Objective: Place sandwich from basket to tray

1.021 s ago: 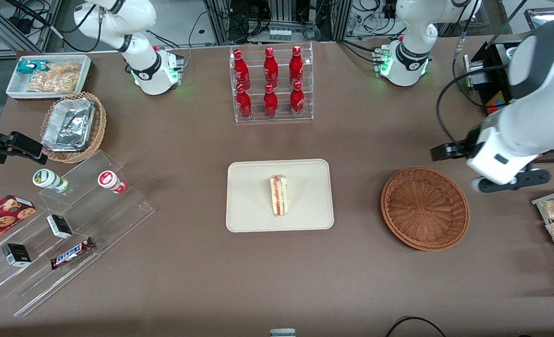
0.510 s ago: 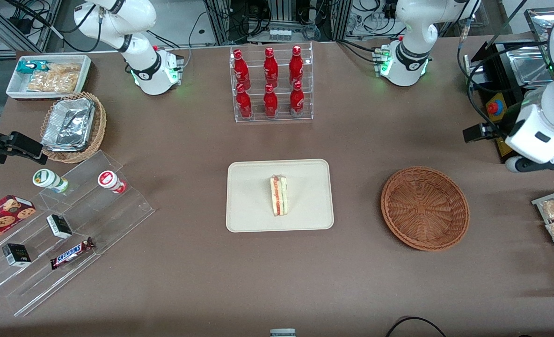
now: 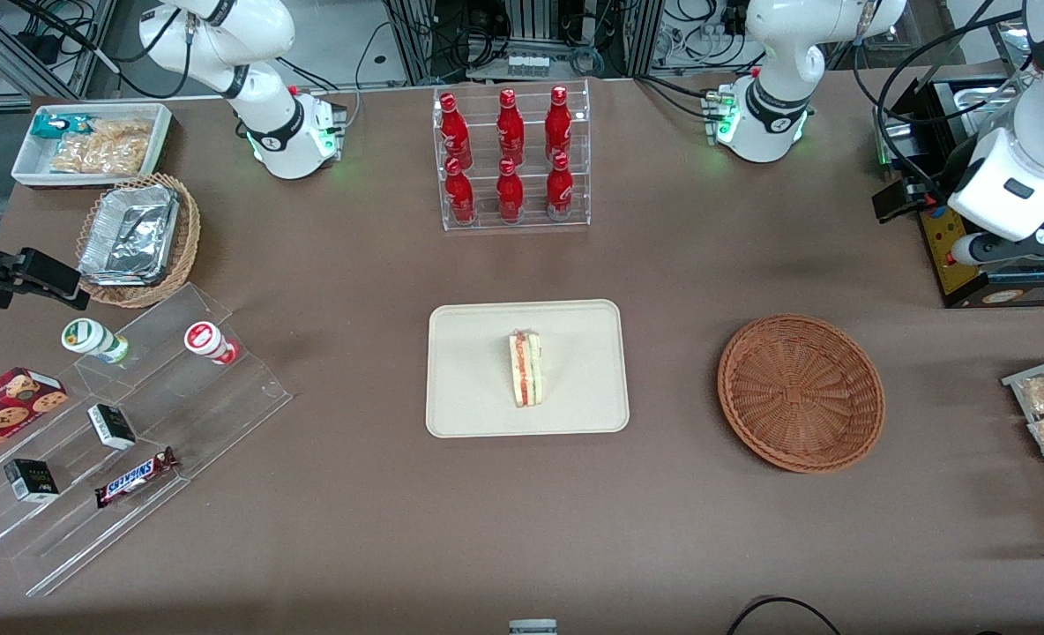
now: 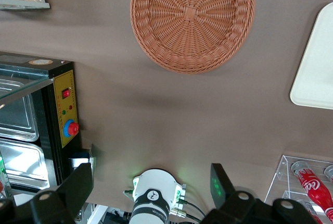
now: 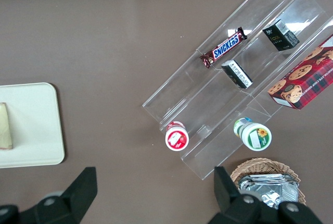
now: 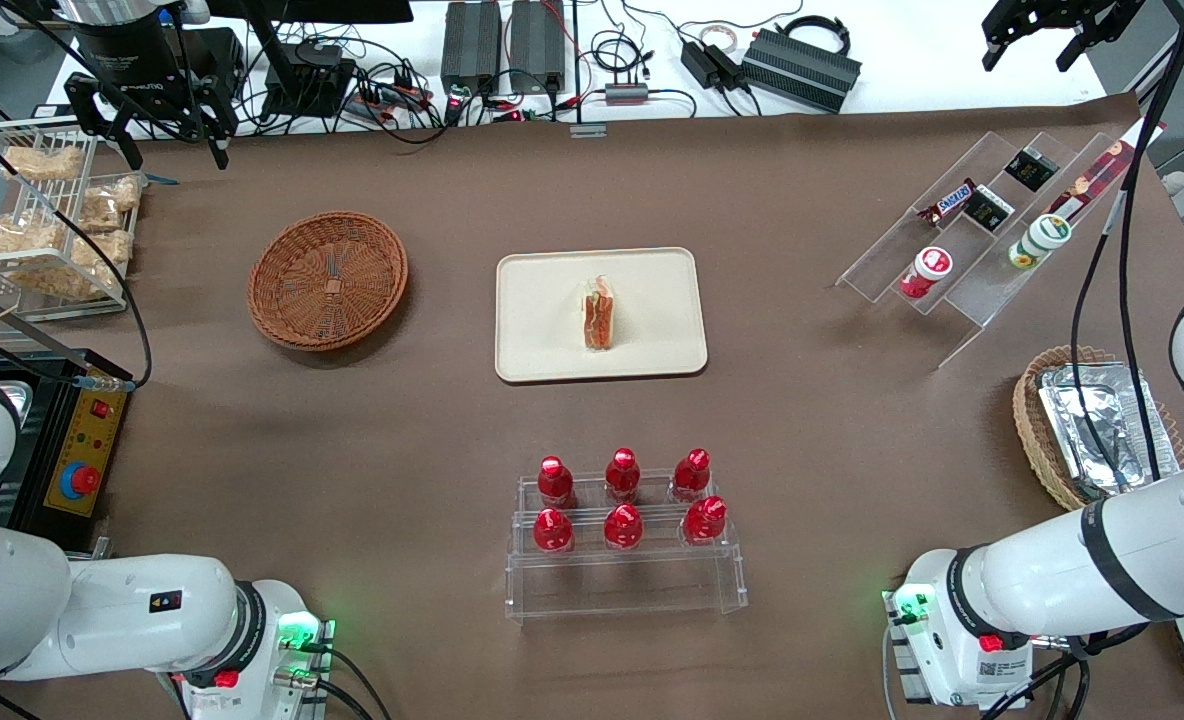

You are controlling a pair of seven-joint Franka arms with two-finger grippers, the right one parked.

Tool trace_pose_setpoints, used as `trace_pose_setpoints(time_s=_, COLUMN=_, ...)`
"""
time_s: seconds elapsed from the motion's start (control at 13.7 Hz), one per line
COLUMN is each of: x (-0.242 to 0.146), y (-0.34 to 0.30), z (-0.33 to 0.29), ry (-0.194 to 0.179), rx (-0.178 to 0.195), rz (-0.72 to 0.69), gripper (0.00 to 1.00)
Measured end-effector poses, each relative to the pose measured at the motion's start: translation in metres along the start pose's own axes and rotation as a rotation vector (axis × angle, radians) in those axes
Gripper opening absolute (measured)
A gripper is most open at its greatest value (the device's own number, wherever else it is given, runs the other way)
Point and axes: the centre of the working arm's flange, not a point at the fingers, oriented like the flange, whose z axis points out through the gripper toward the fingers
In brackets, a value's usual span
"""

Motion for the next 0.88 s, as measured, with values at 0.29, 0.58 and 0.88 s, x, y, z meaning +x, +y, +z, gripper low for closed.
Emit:
trace_pose_setpoints(time_s=0.29, x=0.0014, y=-0.0034, z=-0.0004, ry=0.001, rx=-0.014, rz=-0.006, gripper=1.00)
trace_pose_setpoints(time_s=0.58, x=0.0010, y=-0.0057, z=-0.0005, ry=-0.004, rx=-0.022, rz=-0.009, gripper=1.00)
trace_pose_setpoints(time_s=0.88, x=0.0002, y=-0.0042, z=-0.0020, ry=-0.005, rx=-0.039, rz=-0.005, gripper=1.00)
